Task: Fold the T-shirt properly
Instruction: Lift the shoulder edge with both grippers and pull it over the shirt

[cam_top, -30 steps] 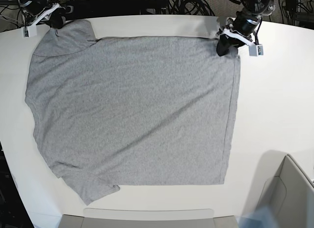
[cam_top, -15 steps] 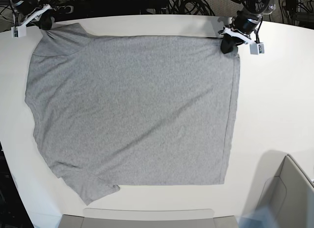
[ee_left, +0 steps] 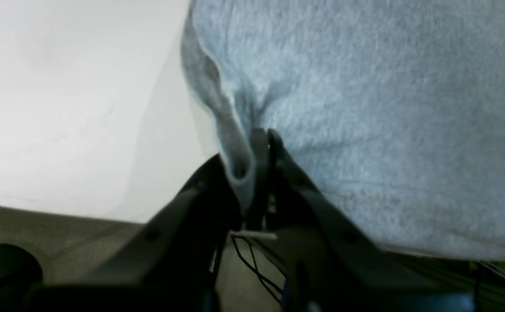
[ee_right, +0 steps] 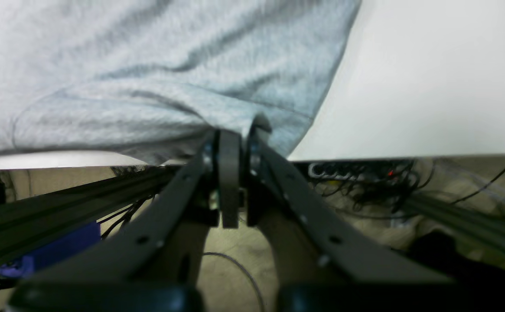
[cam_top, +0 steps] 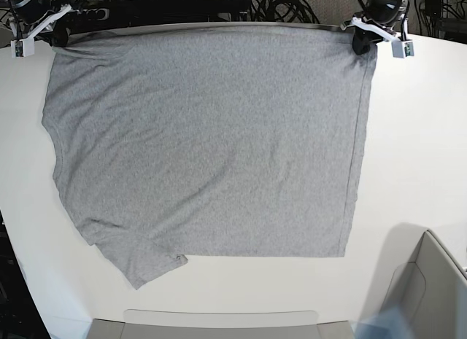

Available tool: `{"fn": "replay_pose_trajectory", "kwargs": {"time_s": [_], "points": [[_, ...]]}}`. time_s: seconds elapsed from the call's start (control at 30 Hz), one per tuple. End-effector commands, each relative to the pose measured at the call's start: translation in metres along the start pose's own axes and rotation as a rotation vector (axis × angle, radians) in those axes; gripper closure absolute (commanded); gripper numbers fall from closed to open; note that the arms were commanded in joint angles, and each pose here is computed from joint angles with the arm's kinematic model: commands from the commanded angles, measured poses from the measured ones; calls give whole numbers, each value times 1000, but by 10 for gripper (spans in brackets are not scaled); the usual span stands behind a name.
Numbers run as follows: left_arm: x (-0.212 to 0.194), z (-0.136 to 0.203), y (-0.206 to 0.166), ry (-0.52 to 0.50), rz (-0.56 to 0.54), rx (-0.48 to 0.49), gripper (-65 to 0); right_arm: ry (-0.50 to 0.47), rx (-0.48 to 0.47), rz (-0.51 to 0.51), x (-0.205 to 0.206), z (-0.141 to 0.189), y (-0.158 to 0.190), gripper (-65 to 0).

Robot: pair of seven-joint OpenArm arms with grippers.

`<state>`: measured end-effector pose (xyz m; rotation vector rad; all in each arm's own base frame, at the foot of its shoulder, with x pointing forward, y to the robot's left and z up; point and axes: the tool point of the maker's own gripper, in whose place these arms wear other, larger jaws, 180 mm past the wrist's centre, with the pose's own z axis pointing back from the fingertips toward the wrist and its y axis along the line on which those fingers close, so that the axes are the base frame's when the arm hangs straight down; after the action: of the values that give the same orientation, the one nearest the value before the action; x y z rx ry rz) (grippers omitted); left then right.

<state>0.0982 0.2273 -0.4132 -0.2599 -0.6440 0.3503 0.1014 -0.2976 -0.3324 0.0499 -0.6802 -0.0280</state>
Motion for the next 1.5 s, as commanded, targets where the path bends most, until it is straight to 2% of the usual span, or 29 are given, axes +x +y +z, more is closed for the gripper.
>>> {"fn": "replay_pose_trajectory", "kwargs": {"time_s": [0.0, 0.17, 0.3, 0.53, 0.73, 0.9, 1.0, 1.13, 1.27, 1.37, 1.47], "points": [[9, 4, -1, -30, -14, 0, 0, -28, -8, 39, 11, 3, -2, 0], [21, -3, -10, -51, -22, -25, 0, -24, -78, 87, 25, -10, -13, 0], [29, -16, -17, 1, -34, -44, 0, -15, -66, 130, 32, -23, -5, 0], [51, -31, -31, 12, -51, -79, 0, -1, -67, 200, 46, -44, 6, 0], [68, -39, -21, -11, 84, 15, 0, -7, -117, 260, 68, -56, 3, 0], [86, -44, -26, -50, 95, 9, 0, -29, -153, 302, 91, -64, 3, 0], [96, -48, -32, -41, 92, -8, 0, -36, -175, 328, 104, -69, 4, 0], [114, -54, -43, -50, 86, -30, 0, -28, -167, 344, 112, -82, 7, 0], [134, -64, -45, -68, 60, 33, 0, -12, -170, 327, 117, -97, 2, 0], [149, -70, -54, -90, -3, 52, 0, -28, -137, 328, 121, -110, 9, 0], [156, -80, -58, -89, -14, 57, 0, -51, -95, 339, 120, -124, 18, 0]]}}
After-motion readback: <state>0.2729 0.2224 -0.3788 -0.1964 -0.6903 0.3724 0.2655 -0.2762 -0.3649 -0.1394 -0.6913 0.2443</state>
